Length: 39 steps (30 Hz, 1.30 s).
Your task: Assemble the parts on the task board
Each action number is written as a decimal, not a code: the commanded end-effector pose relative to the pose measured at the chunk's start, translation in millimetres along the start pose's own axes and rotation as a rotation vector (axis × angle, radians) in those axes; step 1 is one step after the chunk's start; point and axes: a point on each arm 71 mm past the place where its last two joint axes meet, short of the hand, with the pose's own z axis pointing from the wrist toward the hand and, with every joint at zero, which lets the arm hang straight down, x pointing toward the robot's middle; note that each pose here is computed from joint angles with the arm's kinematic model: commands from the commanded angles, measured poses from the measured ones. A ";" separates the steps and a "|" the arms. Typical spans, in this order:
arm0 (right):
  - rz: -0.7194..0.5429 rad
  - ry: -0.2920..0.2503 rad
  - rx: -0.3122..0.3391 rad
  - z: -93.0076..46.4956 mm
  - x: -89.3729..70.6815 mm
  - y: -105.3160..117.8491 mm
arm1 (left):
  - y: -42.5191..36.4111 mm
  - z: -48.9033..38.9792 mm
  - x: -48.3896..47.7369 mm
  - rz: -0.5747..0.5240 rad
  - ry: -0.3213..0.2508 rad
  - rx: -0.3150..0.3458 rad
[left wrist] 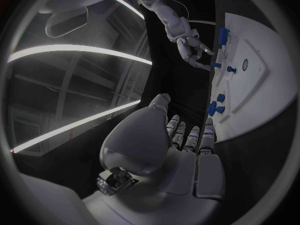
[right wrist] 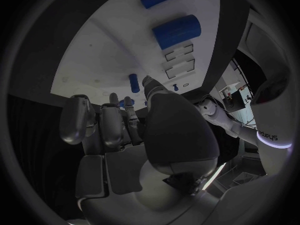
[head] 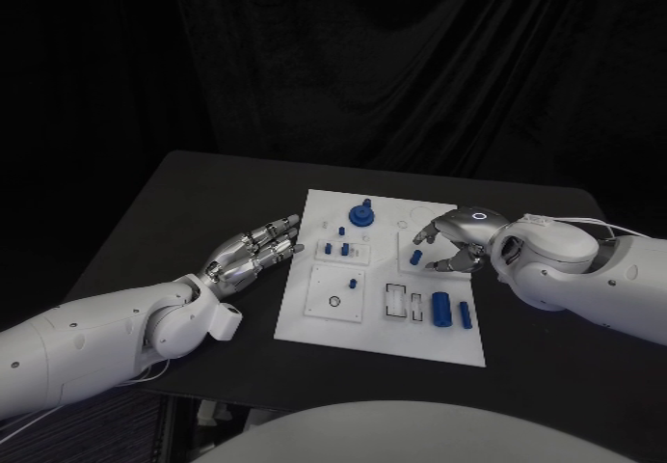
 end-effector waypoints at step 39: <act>0.048 -0.083 -0.062 27.0 16.6 13.3 | 4.1 -2.8 2.9 -0.026 0.007 0.045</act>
